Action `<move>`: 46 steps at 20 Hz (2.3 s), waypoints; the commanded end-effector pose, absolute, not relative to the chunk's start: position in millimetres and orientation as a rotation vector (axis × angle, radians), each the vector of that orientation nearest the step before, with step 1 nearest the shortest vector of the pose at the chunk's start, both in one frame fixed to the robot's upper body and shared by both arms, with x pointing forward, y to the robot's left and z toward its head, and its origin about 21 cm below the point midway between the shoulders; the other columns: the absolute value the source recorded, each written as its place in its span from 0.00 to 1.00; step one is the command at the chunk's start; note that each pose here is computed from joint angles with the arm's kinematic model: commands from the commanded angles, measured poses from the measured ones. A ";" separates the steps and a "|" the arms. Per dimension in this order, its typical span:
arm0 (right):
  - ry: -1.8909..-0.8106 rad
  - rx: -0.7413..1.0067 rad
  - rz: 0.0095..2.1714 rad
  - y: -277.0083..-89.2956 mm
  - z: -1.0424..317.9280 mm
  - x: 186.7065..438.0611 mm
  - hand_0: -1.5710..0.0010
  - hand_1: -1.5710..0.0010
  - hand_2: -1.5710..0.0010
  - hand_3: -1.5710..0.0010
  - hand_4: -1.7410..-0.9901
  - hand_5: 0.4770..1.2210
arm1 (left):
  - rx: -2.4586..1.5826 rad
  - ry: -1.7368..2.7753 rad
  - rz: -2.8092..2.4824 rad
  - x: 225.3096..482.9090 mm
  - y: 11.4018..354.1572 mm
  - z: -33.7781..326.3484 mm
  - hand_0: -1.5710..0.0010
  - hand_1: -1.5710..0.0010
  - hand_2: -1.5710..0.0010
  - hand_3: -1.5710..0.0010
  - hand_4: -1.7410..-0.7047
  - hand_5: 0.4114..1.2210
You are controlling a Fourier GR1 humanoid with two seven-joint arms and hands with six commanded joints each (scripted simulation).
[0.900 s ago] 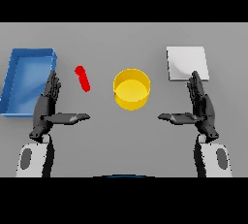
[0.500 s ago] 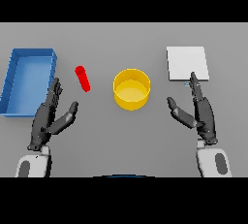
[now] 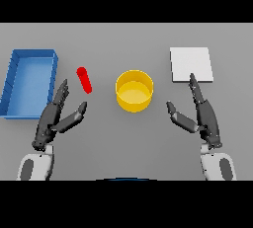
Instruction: Pick up the red beaker and tilt it to pour out 1 green nut into yellow bowl. Pick up the yellow bowl and place it on the metallic measuring scale.
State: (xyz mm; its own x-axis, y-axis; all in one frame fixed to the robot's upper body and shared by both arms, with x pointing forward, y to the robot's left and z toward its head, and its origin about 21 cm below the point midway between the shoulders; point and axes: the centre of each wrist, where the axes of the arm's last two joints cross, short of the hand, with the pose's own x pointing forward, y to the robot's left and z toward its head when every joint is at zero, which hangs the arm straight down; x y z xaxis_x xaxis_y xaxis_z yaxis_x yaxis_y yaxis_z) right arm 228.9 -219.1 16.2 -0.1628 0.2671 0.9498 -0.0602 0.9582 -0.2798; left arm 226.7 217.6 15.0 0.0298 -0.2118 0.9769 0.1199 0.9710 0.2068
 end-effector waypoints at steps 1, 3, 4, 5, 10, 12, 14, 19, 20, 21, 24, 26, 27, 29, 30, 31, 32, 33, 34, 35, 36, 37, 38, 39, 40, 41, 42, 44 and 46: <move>-1.716 -0.142 0.286 -217.4 14.9 226.6 1.00 1.00 1.00 1.00 0.73 0.20 | 0.068 -1.503 -0.246 233.8 217.4 9.8 1.00 1.00 1.00 1.00 0.58 0.29; -1.702 -0.138 0.272 -220.2 13.8 229.1 1.00 1.00 1.00 1.00 0.71 0.20 | 0.076 -1.507 -0.243 248.9 219.2 5.2 1.00 1.00 1.00 1.00 0.55 0.29; -1.704 -0.137 0.281 -219.9 11.7 228.8 1.00 1.00 1.00 1.00 0.70 0.20 | 0.070 -1.506 -0.243 256.9 218.3 2.7 1.00 1.00 1.00 1.00 0.54 0.29; -1.716 -0.131 0.273 -221.6 12.7 228.2 1.00 1.00 1.00 1.00 0.70 0.20 | 0.078 -1.493 -0.254 263.2 218.7 -2.4 1.00 1.00 1.00 1.00 0.54 0.29; -1.718 -0.126 0.274 -221.6 10.0 226.9 1.00 1.00 1.00 1.00 0.68 0.20 | 0.065 -1.507 -0.292 297.9 212.3 -12.8 1.00 1.00 1.00 1.00 0.54 0.28; -1.705 -0.138 0.281 -220.8 13.1 229.6 1.00 1.00 1.00 1.00 0.70 0.20 | 0.053 -1.524 -0.311 305.8 208.0 -10.6 1.00 1.00 1.00 1.00 0.52 0.29; -1.709 -0.115 0.267 -217.8 9.2 226.7 1.00 1.00 1.00 1.00 0.68 0.20 | 0.078 -1.530 -0.328 316.2 203.8 -5.3 1.00 1.00 1.00 1.00 0.52 0.30; -1.707 -0.127 0.256 -221.8 11.1 225.7 1.00 1.00 1.00 1.00 0.68 0.21 | 0.103 -1.486 -0.344 332.3 194.5 -13.5 1.00 1.00 1.00 1.00 0.52 0.32; -1.709 -0.132 0.254 -226.3 13.1 226.4 1.00 1.00 1.00 1.00 0.67 0.22 | 0.108 -1.488 -0.336 334.2 196.0 -14.3 1.00 1.00 1.00 1.00 0.52 0.32; -1.710 -0.125 0.259 -223.4 11.6 222.8 1.00 1.00 1.00 1.00 0.67 0.22 | 0.116 -1.491 -0.329 341.2 194.6 -11.6 1.00 1.00 1.00 1.00 0.52 0.32; -1.698 -0.133 0.242 -224.4 13.8 227.4 1.00 1.00 1.00 1.00 0.66 0.22 | 0.081 -1.519 -0.300 345.5 191.3 -19.0 1.00 1.00 1.00 1.00 0.48 0.35; -1.706 -0.131 0.243 -225.0 15.6 224.6 1.00 1.00 1.00 1.00 0.66 0.23 | 0.058 -1.548 -0.249 348.4 189.4 -25.7 1.00 1.00 1.00 1.00 0.44 0.37; -1.694 -0.132 0.248 -224.2 14.3 224.3 1.00 1.00 1.00 1.00 0.66 0.23 | 0.045 -1.540 -0.231 352.2 186.6 -26.9 1.00 1.00 1.00 1.00 0.42 0.38; -1.699 -0.135 0.244 -225.6 16.8 227.5 1.00 1.00 1.00 1.00 0.66 0.23 | 0.030 -1.548 -0.200 354.2 182.3 -31.2 0.95 0.94 0.90 0.91 0.36 0.43; -1.698 -0.140 0.246 -225.5 17.0 227.4 1.00 1.00 1.00 1.00 0.67 0.23 | 0.031 -1.565 -0.192 356.0 179.9 -30.3 0.87 0.85 0.82 0.84 0.33 0.46; -1.706 -0.142 0.258 -225.4 14.1 223.7 1.00 1.00 1.00 1.00 0.67 0.23 | 0.045 -1.568 -0.177 353.9 179.1 -34.1 0.76 0.74 0.71 0.67 0.32 0.57; -1.705 -0.139 0.249 -223.6 15.2 225.6 1.00 1.00 1.00 1.00 0.67 0.23 | 0.082 -1.554 -0.174 354.7 174.6 -35.2 0.65 0.63 0.58 0.54 0.26 0.66; -1.706 -0.138 0.238 -225.5 14.9 223.3 1.00 1.00 1.00 1.00 0.67 0.23 | 0.119 -1.537 -0.197 356.3 170.3 -34.7 0.52 0.50 0.46 0.44 0.21 0.73; -1.715 -0.133 0.239 -225.3 15.4 222.3 1.00 1.00 1.00 1.00 0.67 0.23 | 0.150 -1.538 -0.231 358.8 170.9 -32.3 0.42 0.40 0.37 0.37 0.18 0.78; -1.704 -0.130 0.238 -223.6 16.7 223.8 1.00 1.00 1.00 1.00 0.67 0.23 | 0.159 -1.547 -0.249 360.1 170.3 -30.3 0.33 0.32 0.30 0.33 0.15 0.82; -1.699 -0.142 0.243 -226.1 17.2 224.3 1.00 1.00 1.00 1.00 0.67 0.23 | 0.148 -1.556 -0.259 359.1 168.2 -32.0 0.27 0.26 0.24 0.29 0.12 0.86; -1.713 -0.134 0.244 -225.2 17.8 223.9 1.00 1.00 1.00 1.00 0.66 0.23 | 0.136 -1.554 -0.256 358.7 168.1 -33.2 0.21 0.21 0.19 0.27 0.10 0.89; -1.698 -0.123 0.233 -226.1 16.7 228.0 1.00 1.00 1.00 1.00 0.65 0.23 | 0.135 -1.558 -0.258 359.6 168.2 -33.9 0.17 0.16 0.15 0.21 0.14 0.91; -1.707 -0.124 0.244 -225.8 18.0 225.3 1.00 1.00 1.00 1.00 0.65 0.23 | 0.138 -1.557 -0.261 360.5 168.4 -33.0 0.14 0.13 0.12 0.17 0.17 0.93; -1.711 -0.110 0.237 -223.5 17.1 224.2 1.00 1.00 1.00 1.00 0.65 0.22 | 0.141 -1.563 -0.260 359.2 168.0 -33.4 0.11 0.11 0.10 0.14 0.19 0.94; -1.703 -0.102 0.239 -222.2 16.3 223.8 1.00 1.00 1.00 1.00 0.65 0.22 | 0.110 -1.584 -0.240 359.7 168.2 -31.4 0.09 0.08 0.08 0.11 0.15 0.94; -1.708 -0.127 0.245 -224.9 15.8 222.9 1.00 1.00 1.00 1.00 0.66 0.22 | 0.068 -1.603 -0.208 359.9 170.5 -29.4 0.07 0.07 0.06 0.09 0.12 0.93; -1.702 -0.127 0.242 -225.5 15.5 225.9 1.00 1.00 1.00 1.00 0.66 0.22 | 0.002 -1.634 -0.164 363.2 169.8 -16.8 0.04 0.04 0.04 0.06 0.08 0.91; -1.714 -0.136 0.249 -227.0 15.5 225.1 1.00 1.00 1.00 1.00 0.67 0.22 | -0.017 -1.659 -0.144 365.5 174.5 -5.5 0.03 0.03 0.03 0.04 0.05 0.90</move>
State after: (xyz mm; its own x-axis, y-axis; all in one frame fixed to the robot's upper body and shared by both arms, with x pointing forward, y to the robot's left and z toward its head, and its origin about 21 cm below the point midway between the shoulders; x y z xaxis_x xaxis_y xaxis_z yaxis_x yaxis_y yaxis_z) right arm 225.1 -227.0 15.4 -0.1577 0.2312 0.9600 -0.0513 0.9690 -0.2417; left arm 365.6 174.5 -5.3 -0.0979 -0.0731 0.9925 0.0983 0.9917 0.0827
